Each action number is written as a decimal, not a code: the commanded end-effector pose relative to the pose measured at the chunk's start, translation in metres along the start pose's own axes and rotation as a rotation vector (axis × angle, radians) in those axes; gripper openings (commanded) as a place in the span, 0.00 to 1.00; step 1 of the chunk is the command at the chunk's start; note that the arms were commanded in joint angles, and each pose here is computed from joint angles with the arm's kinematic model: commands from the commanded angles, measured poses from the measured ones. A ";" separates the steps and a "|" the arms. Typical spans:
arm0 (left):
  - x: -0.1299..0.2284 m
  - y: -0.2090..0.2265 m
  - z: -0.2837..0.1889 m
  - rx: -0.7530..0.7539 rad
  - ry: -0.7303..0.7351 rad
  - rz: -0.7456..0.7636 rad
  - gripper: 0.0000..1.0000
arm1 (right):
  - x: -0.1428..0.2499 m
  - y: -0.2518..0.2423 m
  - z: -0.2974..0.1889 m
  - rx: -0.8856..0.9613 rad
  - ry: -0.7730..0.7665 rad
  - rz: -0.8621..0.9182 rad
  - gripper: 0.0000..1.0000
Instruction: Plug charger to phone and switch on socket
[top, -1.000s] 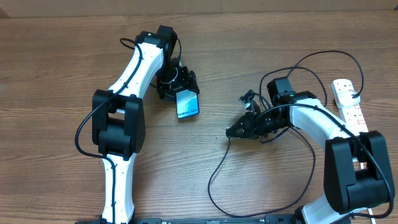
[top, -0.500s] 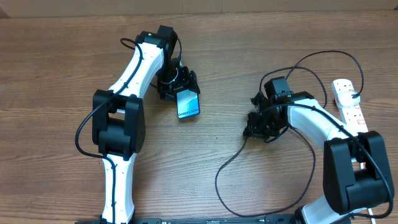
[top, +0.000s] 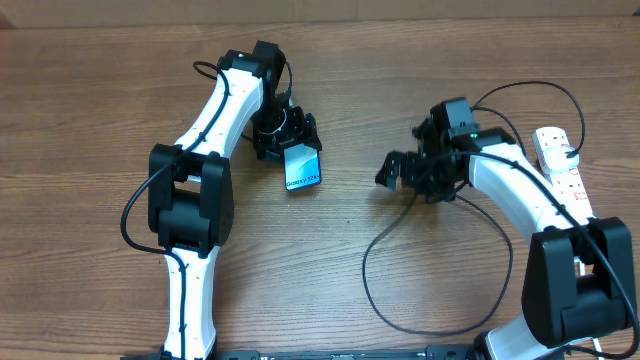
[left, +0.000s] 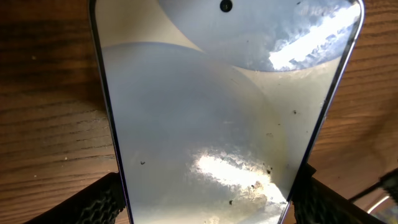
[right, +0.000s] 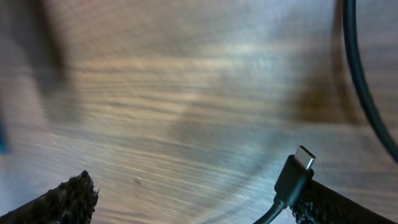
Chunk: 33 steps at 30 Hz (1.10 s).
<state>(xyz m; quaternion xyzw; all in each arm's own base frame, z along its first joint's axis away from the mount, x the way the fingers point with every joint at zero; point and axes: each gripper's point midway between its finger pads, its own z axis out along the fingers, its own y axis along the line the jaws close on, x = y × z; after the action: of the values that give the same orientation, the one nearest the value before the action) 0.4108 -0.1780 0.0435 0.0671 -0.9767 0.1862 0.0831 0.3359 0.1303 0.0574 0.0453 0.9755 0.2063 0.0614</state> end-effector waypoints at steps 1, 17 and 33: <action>0.001 -0.014 -0.001 0.031 0.000 0.047 0.78 | -0.008 -0.001 -0.007 0.059 -0.046 0.069 1.00; 0.001 -0.013 -0.002 0.030 0.003 0.045 0.79 | 0.047 -0.064 -0.027 0.579 0.063 0.097 1.00; -0.005 0.006 0.001 -0.141 -0.060 -0.026 1.00 | 0.009 0.044 0.005 -0.034 -0.002 -0.070 1.00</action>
<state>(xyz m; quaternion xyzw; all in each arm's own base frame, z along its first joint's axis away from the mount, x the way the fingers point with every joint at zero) 0.4086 -0.1771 0.0410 0.0706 -0.9803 0.1651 0.0824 0.3250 0.1716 0.0613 0.0079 0.9749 0.2150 0.0573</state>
